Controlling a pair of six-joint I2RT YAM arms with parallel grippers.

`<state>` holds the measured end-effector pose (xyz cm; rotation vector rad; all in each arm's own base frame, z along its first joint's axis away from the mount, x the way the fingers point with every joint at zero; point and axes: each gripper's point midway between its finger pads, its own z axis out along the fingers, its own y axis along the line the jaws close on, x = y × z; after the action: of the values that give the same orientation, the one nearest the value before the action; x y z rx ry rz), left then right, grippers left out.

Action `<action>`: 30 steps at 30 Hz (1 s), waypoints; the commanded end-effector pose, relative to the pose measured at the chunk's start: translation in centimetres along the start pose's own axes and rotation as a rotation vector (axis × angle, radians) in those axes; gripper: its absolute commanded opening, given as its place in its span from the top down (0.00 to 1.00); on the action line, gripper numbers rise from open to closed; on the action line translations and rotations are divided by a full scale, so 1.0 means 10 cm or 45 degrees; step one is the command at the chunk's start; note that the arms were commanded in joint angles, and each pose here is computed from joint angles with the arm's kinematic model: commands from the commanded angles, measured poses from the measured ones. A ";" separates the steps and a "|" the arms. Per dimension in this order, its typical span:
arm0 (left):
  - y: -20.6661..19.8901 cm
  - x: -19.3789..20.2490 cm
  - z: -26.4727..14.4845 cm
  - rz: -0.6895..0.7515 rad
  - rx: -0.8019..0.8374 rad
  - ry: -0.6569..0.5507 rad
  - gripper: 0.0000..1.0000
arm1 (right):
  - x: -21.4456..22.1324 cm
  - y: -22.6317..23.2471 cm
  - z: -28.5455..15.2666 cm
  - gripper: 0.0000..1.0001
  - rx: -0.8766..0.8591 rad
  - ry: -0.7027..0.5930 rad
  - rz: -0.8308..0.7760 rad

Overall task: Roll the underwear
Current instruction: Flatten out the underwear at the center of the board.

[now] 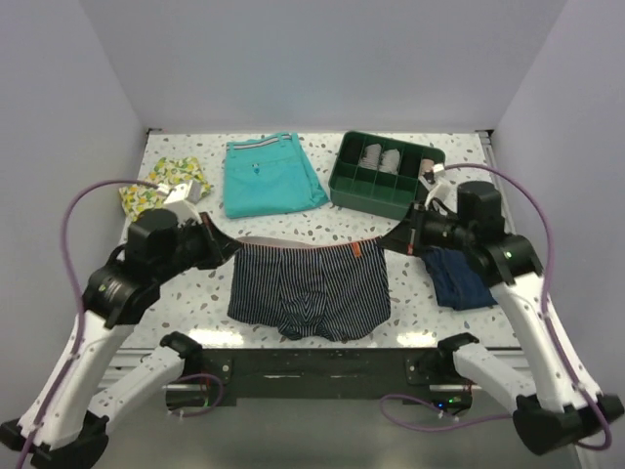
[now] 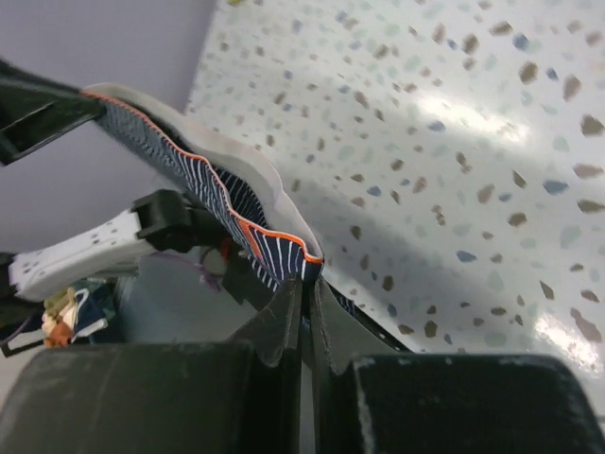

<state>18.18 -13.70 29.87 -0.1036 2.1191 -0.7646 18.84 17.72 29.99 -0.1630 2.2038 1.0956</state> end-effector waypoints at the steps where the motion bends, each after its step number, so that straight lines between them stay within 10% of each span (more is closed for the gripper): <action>1: 0.33 0.22 0.70 0.035 -0.156 0.146 1.00 | 0.11 -0.85 0.68 0.97 0.261 0.153 0.160; 18: 1.09 0.13 2.26 0.193 -0.415 0.187 0.98 | -0.25 -2.00 1.82 0.94 0.511 0.167 0.102; 23: 1.20 0.04 2.34 0.180 -0.389 0.102 0.16 | -0.24 -2.21 1.82 0.63 0.637 0.158 0.104; 30: 1.17 0.01 2.13 0.179 -0.391 0.070 0.07 | -0.25 -2.06 1.49 0.45 0.666 0.064 0.050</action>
<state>36.23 -14.85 10.89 -0.1078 2.3581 -0.3361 36.30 15.95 7.85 0.1014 2.5860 0.5272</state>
